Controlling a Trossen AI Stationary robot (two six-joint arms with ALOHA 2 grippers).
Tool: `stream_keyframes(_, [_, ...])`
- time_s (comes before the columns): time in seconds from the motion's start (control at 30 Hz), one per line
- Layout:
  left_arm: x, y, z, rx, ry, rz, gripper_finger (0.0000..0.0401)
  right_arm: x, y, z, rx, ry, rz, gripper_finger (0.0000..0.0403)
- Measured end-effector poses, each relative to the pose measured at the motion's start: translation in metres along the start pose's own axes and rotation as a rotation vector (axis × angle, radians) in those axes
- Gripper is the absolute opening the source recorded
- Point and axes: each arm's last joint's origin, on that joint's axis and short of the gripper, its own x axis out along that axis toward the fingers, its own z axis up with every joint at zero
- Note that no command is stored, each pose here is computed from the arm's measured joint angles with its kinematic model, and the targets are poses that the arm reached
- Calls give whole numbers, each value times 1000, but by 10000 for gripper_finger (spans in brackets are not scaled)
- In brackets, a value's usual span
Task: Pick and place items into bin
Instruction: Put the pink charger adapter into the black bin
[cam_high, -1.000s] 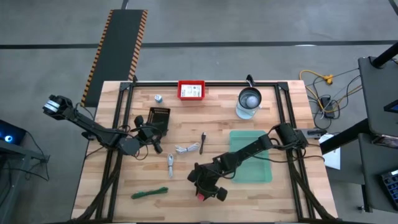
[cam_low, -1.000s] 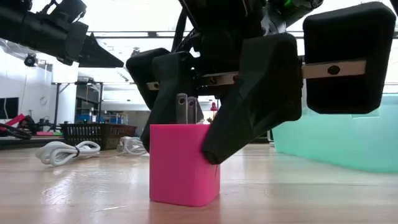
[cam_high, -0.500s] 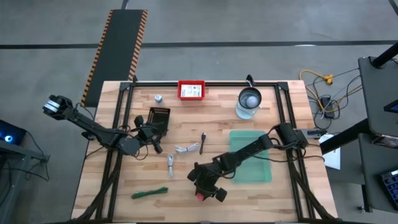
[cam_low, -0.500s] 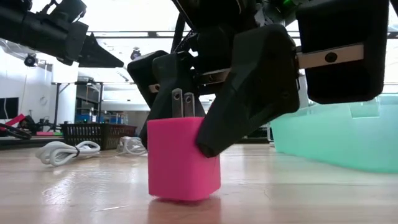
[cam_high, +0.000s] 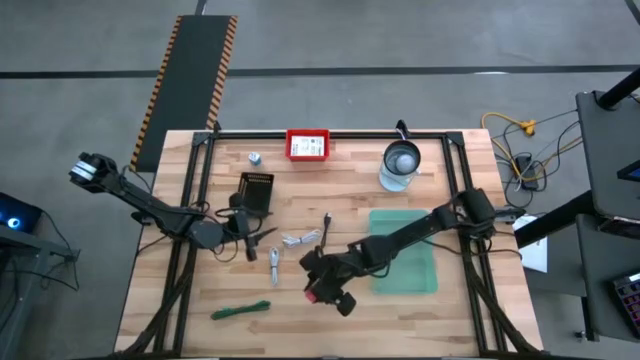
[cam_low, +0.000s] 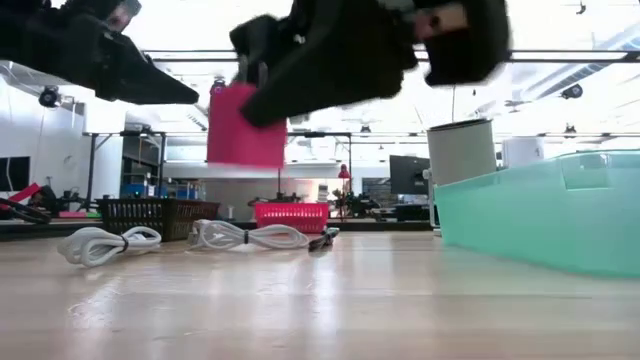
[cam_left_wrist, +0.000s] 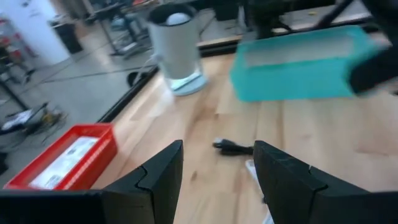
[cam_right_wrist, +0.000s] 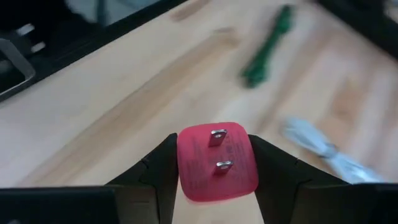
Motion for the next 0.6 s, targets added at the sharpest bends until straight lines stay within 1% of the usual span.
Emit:
stream_keyframes(0.1, [2, -4, 0, 19, -20, -45, 180, -10, -4, 7, 13, 2, -81, 150])
stream_keyframes(0.2, [6, -10, -2, 57, -51, -126, 180, -15, -7, 10, 6, 18, -174, 149])
stream_keyframes(0.27, [8, -14, 1, 80, -100, -174, 180, -17, -9, 12, 3, 26, -235, 149])
stream_keyframes(0.43, [14, -22, 5, 89, -190, -265, 180, -25, -12, 17, -50, 31, -312, 149])
stream_keyframes(0.5, [15, -24, 5, 133, -200, -268, 180, -29, -12, 21, -60, 33, -350, 149])
stream_keyframes(0.6, [17, -26, 1, 245, -192, -262, 180, -36, -14, 25, -49, 37, -429, 149])
